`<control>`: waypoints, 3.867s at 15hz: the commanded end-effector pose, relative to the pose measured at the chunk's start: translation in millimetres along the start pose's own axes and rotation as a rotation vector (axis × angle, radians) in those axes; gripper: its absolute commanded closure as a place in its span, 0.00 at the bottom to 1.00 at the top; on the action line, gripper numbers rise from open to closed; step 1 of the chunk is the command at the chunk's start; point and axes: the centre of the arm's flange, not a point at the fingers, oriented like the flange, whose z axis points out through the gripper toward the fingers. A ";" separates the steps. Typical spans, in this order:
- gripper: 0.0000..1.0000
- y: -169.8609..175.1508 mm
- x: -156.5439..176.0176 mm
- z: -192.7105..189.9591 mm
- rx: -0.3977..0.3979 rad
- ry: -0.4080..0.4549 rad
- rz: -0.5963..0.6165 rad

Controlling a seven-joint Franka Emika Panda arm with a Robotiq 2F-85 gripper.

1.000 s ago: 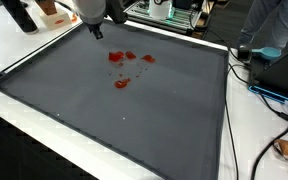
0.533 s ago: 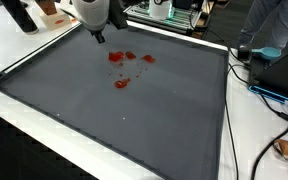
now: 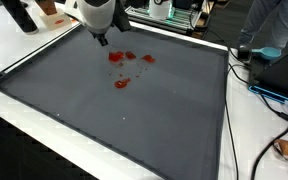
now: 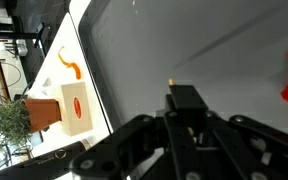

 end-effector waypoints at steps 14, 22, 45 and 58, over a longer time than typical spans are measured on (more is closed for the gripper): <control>0.97 -8.6 8.4 5.1 0.042 -0.034 -0.131; 0.97 14.9 11.0 -1.9 0.200 -0.102 -0.292; 0.97 167.8 -27.5 -61.2 0.785 0.078 -0.818; 0.88 180.1 -30.0 -75.6 0.783 0.128 -0.853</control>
